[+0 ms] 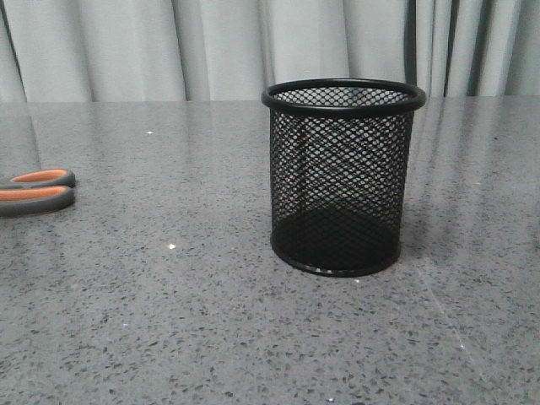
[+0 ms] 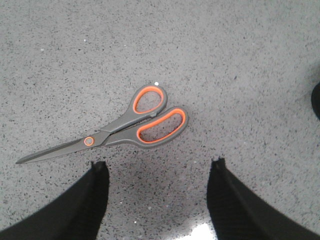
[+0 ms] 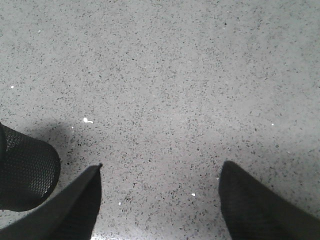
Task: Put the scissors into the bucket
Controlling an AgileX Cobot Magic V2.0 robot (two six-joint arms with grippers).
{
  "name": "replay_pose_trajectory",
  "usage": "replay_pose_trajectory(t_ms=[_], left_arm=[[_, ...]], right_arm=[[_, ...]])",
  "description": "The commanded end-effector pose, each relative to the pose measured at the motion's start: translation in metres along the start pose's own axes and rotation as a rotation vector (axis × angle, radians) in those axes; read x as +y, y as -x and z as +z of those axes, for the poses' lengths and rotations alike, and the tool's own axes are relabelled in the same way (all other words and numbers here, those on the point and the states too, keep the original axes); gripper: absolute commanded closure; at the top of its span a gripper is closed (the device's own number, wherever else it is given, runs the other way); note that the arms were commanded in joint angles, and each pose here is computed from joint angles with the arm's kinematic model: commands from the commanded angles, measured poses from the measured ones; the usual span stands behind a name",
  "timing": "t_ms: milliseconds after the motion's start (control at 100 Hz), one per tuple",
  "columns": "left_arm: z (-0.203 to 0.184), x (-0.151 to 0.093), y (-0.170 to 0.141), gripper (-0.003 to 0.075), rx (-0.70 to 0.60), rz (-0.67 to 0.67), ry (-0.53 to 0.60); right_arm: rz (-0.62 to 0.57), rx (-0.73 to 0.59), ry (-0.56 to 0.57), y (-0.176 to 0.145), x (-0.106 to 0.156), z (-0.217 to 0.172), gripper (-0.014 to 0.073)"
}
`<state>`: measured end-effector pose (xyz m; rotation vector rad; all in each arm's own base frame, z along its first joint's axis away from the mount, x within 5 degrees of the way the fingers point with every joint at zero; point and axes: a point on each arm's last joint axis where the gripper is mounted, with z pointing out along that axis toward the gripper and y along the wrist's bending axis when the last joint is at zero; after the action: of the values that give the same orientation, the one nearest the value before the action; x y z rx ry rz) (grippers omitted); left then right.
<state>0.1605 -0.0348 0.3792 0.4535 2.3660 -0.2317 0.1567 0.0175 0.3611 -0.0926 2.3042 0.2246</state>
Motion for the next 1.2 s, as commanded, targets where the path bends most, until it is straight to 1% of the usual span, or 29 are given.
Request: replay_pose_trajectory(t_ms=[0,80,180,220,310,360,460,560,580,650,700,790,830,950,1190], left_arm=[[-0.002,0.001,0.012,0.0327,-0.056,0.033,-0.005],[0.007,0.003,0.014,0.0335,-0.01,0.066,-0.019],[0.021,0.007,0.022,0.0335,0.084,0.136,-0.056],[0.03,0.01,0.027,0.0335,0.145,0.171,-0.085],[0.045,0.016,0.039,0.0335,0.221,0.209,-0.125],[0.057,0.02,0.048,0.0335,0.267,0.257,-0.156],[0.076,0.031,0.06,0.0335,0.303,0.34,-0.153],[0.095,0.041,0.065,0.0334,0.35,0.534,-0.162],[0.099,0.042,0.064,0.0333,0.358,0.59,-0.174],[0.106,0.044,0.063,0.0333,0.366,0.723,-0.211],[0.111,0.045,0.063,0.0333,0.37,0.784,-0.231],[0.113,0.046,0.062,0.0333,0.362,0.95,-0.267],[0.115,0.047,0.062,0.0333,0.369,0.995,-0.272],[0.12,0.051,0.06,0.0333,0.397,1.014,-0.274],[0.144,0.05,0.057,0.0333,0.429,1.001,-0.336]], right_arm=[[-0.009,-0.1,-0.001,0.014,0.001,-0.008,0.0138],[-0.009,-0.104,-0.001,0.014,0.001,-0.008,0.0138],[-0.009,-0.106,-0.002,0.014,0.001,-0.008,0.0138],[-0.009,-0.108,-0.002,0.015,0.001,-0.008,0.0138],[-0.009,-0.108,-0.002,0.015,0.001,-0.008,0.0138],[-0.012,-0.107,0.001,0.015,0.002,-0.008,0.0138],[-0.027,-0.104,0.017,0.014,0.005,-0.008,0.0138],[-0.043,-0.103,0.028,0.014,0.007,-0.008,0.0138],[-0.046,-0.102,0.032,0.014,0.008,-0.007,0.0138],[-0.049,-0.101,0.036,0.014,0.009,-0.007,0.0138],[-0.049,-0.101,0.036,0.014,0.009,-0.007,0.0138],[-0.049,-0.101,0.036,0.014,0.009,-0.007,0.0138],[-0.049,-0.101,0.036,0.014,0.009,-0.007,0.0138],[-0.049,-0.101,0.036,0.014,0.009,-0.007,0.0138],[-0.049,-0.101,0.036,0.014,0.009,-0.007,0.0138]])
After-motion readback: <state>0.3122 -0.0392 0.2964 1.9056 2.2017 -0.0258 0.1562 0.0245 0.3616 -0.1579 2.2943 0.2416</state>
